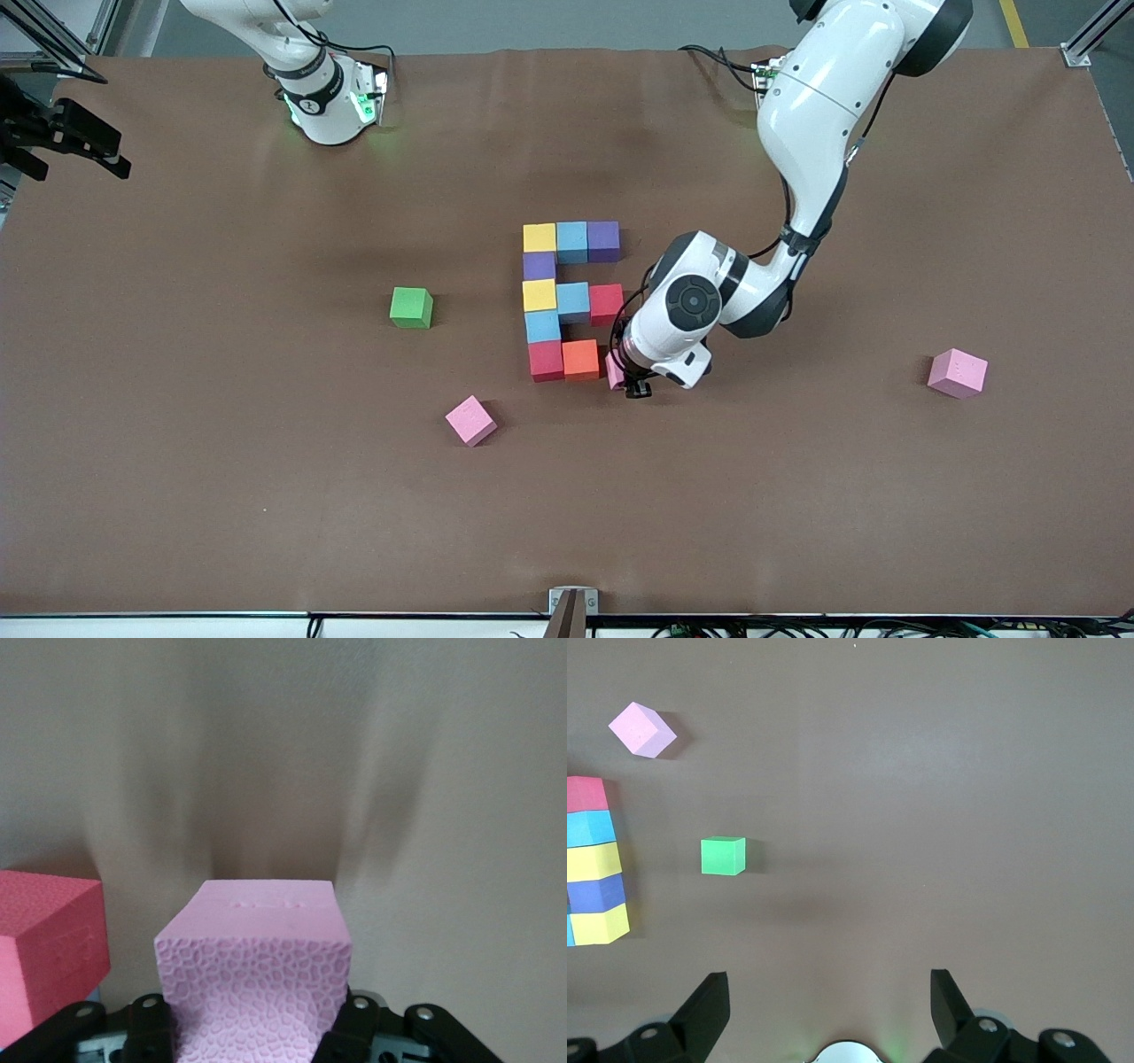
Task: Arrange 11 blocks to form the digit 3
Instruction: 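Carry the pink block to the orange block with the left gripper, then lower the pink block beside orange and open the left gripper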
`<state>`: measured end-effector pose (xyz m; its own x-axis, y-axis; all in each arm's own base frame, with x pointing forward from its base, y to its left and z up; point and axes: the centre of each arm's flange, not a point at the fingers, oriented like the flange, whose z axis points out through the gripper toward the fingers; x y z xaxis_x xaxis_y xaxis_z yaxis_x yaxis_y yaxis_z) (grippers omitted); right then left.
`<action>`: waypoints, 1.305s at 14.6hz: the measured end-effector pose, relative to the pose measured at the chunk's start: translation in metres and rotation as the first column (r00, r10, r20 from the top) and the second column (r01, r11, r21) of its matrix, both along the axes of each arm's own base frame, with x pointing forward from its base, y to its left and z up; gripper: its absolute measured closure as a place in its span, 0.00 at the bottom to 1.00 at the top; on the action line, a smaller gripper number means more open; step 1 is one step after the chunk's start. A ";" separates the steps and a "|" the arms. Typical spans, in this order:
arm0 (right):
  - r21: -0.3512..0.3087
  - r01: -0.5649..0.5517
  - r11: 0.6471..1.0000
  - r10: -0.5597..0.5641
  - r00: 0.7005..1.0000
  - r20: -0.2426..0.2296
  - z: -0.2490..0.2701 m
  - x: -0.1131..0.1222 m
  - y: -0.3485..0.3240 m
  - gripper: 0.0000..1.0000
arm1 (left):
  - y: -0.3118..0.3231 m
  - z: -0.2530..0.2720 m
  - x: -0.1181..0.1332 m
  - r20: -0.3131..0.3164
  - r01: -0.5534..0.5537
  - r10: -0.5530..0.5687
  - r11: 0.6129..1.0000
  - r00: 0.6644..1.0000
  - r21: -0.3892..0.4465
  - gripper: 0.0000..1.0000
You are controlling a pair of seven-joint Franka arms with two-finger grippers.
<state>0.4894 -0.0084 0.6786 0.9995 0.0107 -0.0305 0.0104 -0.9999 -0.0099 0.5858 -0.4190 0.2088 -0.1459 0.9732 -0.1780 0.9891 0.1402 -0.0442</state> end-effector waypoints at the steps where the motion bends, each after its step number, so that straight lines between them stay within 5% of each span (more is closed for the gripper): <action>1: 0.001 0.001 1.000 -0.001 1.000 0.001 0.002 -0.002 0.000 0.00 | -0.004 -0.001 -0.004 0.002 0.021 -0.021 1.000 1.000 0.014 0.44; 19: 0.006 0.001 1.000 -0.001 1.000 0.001 0.002 -0.003 0.000 0.00 | -0.018 -0.015 -0.012 -0.007 0.061 -0.060 0.997 0.998 0.044 0.44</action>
